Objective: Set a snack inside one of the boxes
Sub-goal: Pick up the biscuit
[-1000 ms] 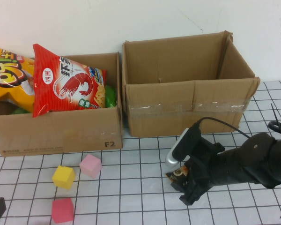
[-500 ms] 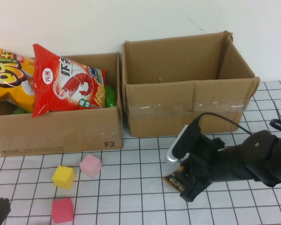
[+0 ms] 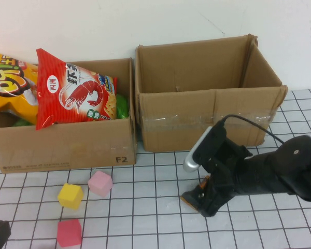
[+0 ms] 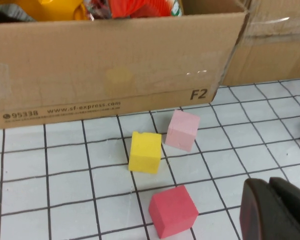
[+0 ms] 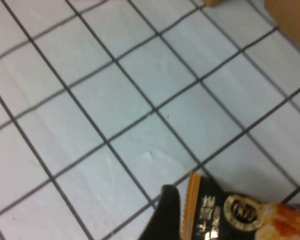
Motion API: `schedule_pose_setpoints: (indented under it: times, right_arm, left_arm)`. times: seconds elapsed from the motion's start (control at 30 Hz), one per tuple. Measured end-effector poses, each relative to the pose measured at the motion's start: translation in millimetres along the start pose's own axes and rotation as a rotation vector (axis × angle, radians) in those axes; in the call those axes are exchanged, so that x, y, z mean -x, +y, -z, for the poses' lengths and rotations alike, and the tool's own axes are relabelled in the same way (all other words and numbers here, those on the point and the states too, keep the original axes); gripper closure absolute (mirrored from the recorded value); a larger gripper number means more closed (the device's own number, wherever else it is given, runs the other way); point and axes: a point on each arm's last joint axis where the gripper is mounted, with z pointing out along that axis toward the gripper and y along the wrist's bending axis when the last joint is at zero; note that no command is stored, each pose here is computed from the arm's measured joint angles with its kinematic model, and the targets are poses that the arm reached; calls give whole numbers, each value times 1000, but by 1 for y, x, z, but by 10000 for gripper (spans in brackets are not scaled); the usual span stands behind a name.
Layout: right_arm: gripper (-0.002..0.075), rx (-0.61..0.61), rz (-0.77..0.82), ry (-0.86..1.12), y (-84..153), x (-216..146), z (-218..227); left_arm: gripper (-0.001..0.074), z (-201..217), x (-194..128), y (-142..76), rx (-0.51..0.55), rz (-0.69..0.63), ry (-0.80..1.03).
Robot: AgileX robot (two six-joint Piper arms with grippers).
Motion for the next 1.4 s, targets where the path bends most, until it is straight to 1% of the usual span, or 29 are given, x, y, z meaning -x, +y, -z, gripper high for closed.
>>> schedule_pose_setpoints:
  times: [0.1,0.2,0.27,0.4,0.6,0.83,0.97,1.13,1.27,1.4]
  right_arm:
    - [44,-6,-10,31,-1,-7,-10]
    - [38,-23,-23,66,-2,-16,-22]
    - [35,-37,-93,85,-6,-23,-28]
    - [34,-29,-147,100,-9,-28,-31]
    - [34,2,-160,132,-7,-36,-41]
    - [36,2,-146,133,-8,-36,-42]
    - [92,-7,-136,132,-9,-36,-43]
    - [223,-7,-127,132,-9,-36,-43]
    - [313,4,-125,126,-9,-34,-41]
    - [357,33,-123,107,-5,-29,-33]
  left_arm:
    - [736,-1,-2,1,7,5,1]
    - [736,-2,-3,2,10,13,-3]
    - [736,-2,-3,2,10,16,-7]
    - [736,-2,-3,2,10,16,-7]
    - [736,-2,-2,2,9,21,-13]
    - [736,-2,-2,2,8,22,-14]
    - [736,-2,-2,2,8,22,-14]
    - [736,-2,-2,2,9,23,-16]
    - [736,-2,-2,2,10,23,-17]
    - [736,-2,-2,2,11,23,-19]
